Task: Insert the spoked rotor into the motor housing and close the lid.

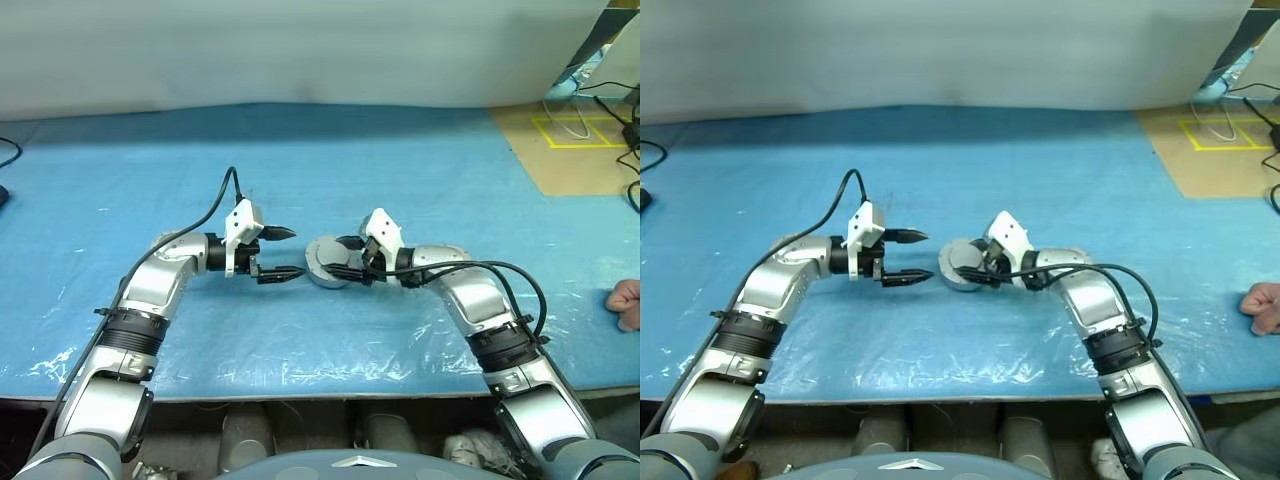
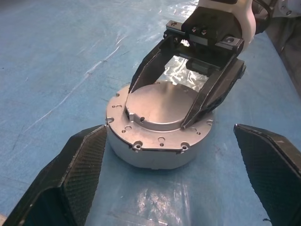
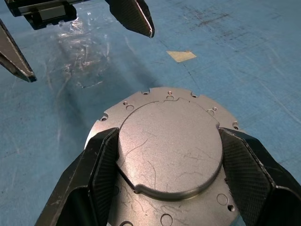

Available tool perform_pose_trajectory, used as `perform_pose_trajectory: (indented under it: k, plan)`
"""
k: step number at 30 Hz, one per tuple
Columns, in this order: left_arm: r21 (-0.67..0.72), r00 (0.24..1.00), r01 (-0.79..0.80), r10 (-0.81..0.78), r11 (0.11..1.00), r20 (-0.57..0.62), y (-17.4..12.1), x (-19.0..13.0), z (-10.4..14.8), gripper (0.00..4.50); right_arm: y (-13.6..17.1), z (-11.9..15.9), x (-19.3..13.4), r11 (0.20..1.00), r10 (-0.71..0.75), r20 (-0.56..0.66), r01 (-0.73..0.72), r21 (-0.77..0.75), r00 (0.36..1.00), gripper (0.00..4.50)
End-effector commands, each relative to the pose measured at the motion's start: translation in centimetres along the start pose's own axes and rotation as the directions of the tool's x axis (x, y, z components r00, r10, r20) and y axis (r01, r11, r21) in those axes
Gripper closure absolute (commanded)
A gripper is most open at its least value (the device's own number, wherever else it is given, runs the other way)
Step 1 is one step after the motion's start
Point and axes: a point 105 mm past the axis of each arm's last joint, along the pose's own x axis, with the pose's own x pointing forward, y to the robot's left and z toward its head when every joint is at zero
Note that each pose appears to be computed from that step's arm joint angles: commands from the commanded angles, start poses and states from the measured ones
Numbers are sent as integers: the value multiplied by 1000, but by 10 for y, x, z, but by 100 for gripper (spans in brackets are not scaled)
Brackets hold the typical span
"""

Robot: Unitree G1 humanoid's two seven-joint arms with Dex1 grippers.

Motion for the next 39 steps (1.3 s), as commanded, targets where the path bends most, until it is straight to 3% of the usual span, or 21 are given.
perform_pose_trajectory:
  k: [1,5,13,22,26,39]
  plan:
    - [34,1000,5,-6,999,19,-1,0,10,0,-4,-56,1,992,-40,-180,60,108,983,153]
    - [35,1000,3,-4,999,21,-1,0,10,0,3,-70,-2,997,-10,-231,28,77,973,153]
    - [35,1000,0,-1,999,22,-1,0,10,0,-4,-82,4,984,-73,-251,110,137,965,153]
    - [40,1000,-1,0,999,23,1,0,10,0,4,-104,0,994,-60,-341,86,61,938,153]
    - [41,1000,-1,0,999,24,1,0,10,0,-11,-106,3,968,-158,-339,213,132,928,153]
    - [43,1000,-4,2,999,27,2,2,10,0,11,-122,3,947,-37,-425,167,274,904,153]
